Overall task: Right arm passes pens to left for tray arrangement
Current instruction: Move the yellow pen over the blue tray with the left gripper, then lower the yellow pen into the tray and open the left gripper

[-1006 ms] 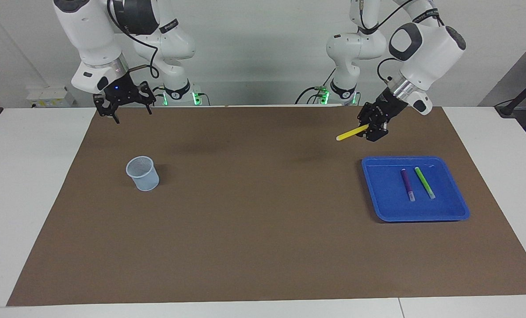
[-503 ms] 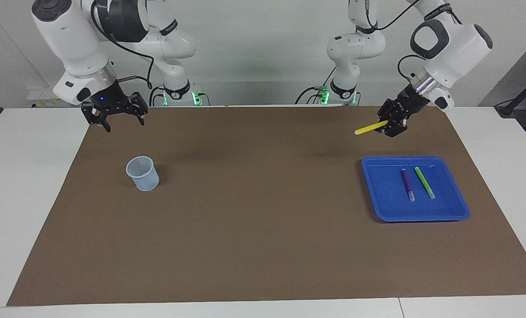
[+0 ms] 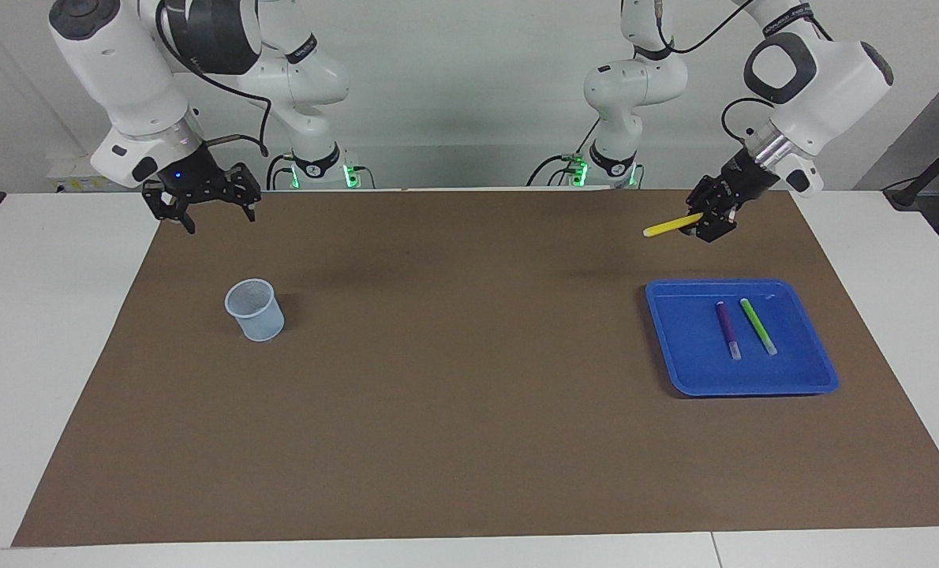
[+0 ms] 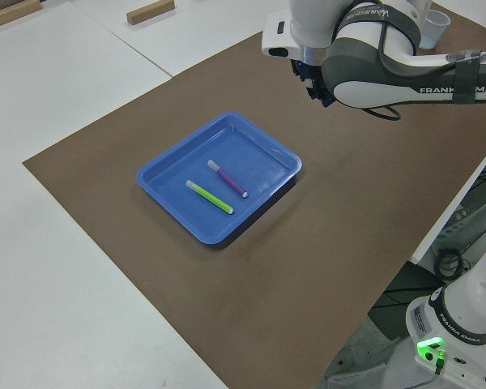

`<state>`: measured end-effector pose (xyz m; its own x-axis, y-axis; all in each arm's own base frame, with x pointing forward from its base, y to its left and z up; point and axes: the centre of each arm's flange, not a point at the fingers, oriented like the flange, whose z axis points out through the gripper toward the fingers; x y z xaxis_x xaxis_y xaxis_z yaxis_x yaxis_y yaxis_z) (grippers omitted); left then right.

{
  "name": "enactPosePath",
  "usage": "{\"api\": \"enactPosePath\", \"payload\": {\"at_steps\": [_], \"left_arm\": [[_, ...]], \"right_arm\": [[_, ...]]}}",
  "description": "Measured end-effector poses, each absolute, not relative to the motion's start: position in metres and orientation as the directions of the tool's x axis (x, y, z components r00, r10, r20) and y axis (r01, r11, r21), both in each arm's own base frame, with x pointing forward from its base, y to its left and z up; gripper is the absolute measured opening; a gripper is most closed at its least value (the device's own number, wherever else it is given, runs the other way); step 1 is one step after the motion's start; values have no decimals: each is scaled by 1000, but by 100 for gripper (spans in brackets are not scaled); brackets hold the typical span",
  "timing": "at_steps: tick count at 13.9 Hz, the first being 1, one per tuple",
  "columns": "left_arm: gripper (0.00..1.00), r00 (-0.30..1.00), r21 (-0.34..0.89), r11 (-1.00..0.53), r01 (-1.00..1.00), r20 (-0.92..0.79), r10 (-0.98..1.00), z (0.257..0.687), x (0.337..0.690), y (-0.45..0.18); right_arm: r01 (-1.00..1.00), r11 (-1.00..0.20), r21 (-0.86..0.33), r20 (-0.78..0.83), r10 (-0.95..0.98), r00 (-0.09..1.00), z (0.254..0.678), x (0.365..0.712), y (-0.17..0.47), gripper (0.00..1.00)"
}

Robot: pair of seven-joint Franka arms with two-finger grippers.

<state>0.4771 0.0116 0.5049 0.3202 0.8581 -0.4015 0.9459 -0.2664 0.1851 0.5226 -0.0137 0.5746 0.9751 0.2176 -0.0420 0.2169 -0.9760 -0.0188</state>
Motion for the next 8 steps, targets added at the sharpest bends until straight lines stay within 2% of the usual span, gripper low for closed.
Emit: {"api": "enactPosePath", "payload": {"at_steps": [8], "left_arm": [[9,486,216,-435,874,-364,795,482,469,24]], "right_arm": [[206,-979,-16,-45,206,977,575,522,-16,100]]}}
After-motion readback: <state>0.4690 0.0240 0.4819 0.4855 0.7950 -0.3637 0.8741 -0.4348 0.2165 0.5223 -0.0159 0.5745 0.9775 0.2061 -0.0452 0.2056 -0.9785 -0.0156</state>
